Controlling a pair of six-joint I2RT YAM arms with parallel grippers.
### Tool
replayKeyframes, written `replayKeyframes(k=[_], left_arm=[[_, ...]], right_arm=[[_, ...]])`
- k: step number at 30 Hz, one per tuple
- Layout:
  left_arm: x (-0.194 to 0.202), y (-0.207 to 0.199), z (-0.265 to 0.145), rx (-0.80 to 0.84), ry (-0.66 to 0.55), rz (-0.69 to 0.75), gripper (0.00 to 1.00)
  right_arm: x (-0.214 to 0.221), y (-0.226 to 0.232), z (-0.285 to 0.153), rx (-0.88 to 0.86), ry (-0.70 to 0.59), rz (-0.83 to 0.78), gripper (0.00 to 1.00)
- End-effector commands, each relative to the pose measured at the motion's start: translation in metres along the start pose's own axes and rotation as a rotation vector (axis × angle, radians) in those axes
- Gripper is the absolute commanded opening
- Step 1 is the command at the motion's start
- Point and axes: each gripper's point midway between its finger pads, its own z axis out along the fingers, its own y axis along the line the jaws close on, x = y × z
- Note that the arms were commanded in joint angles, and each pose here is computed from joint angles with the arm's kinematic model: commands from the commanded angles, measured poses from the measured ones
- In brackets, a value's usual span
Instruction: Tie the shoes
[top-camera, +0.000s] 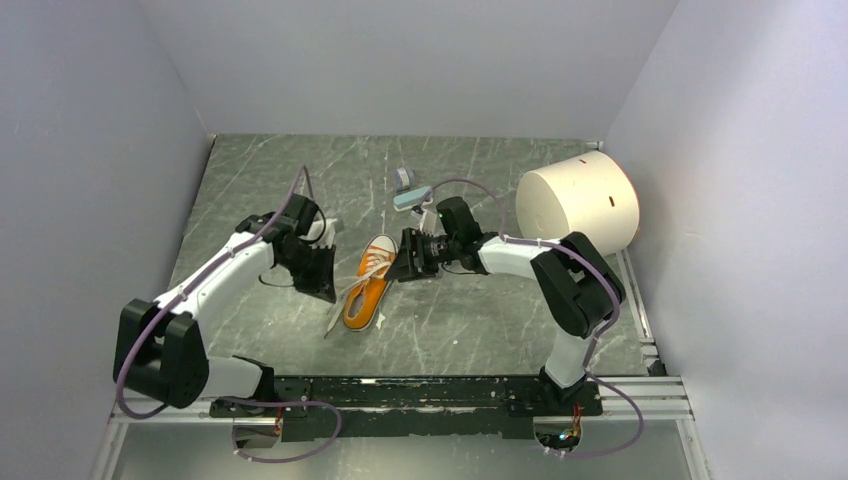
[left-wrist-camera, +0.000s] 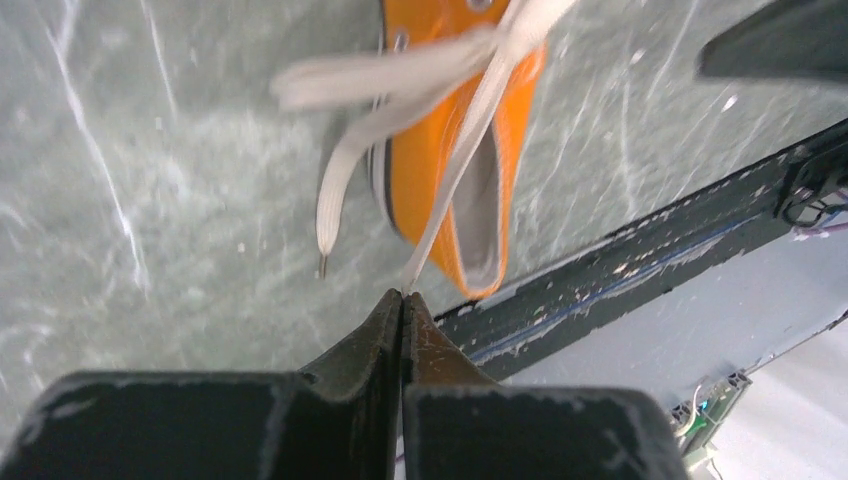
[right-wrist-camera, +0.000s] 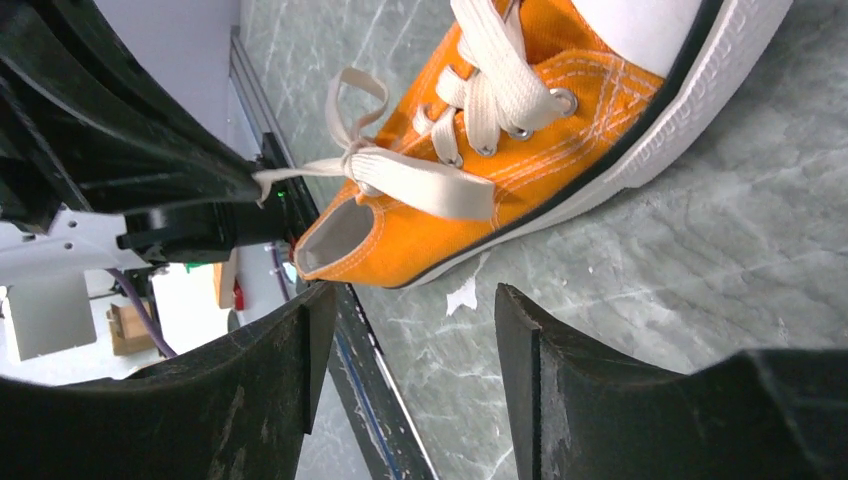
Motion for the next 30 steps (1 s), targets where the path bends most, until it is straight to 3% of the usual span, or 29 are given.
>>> replayKeyframes(k=[1, 15, 19, 21, 23, 25, 30], left_arm=[[0.049, 0.014, -0.008, -0.091, 0.114, -0.115, 0.05], [0.073, 0.030, 0.002, -0.174, 0.189, -0.218, 0.05], [0.060, 0.037, 0.001, -0.221, 0.156, -0.211, 0.05], [0.041, 0.033, -0.005, -0.219, 0.098, -0.182, 0.31], [0.015, 0.028, -0.015, -0.193, 0.011, -0.152, 0.46], [-0.009, 0.024, -0.024, -0.138, -0.078, -0.143, 0.57], [-0.049, 0.016, -0.025, 0.123, -0.249, -0.178, 0.72]], right_arm=[[-0.015, 0.011, 0.003, -0.051, -0.032, 0.023, 0.63], [-0.034, 0.002, 0.019, -0.037, -0.017, 0.096, 0.64], [-0.033, -0.002, 0.024, -0.039, -0.006, 0.104, 0.64], [-0.032, -0.001, 0.027, -0.046, 0.005, 0.103, 0.64], [-0.029, -0.002, 0.031, -0.045, 0.019, 0.108, 0.64], [-0.025, -0.003, 0.033, -0.049, 0.030, 0.113, 0.63], [-0.025, -0.002, 0.038, -0.067, 0.036, 0.122, 0.58]])
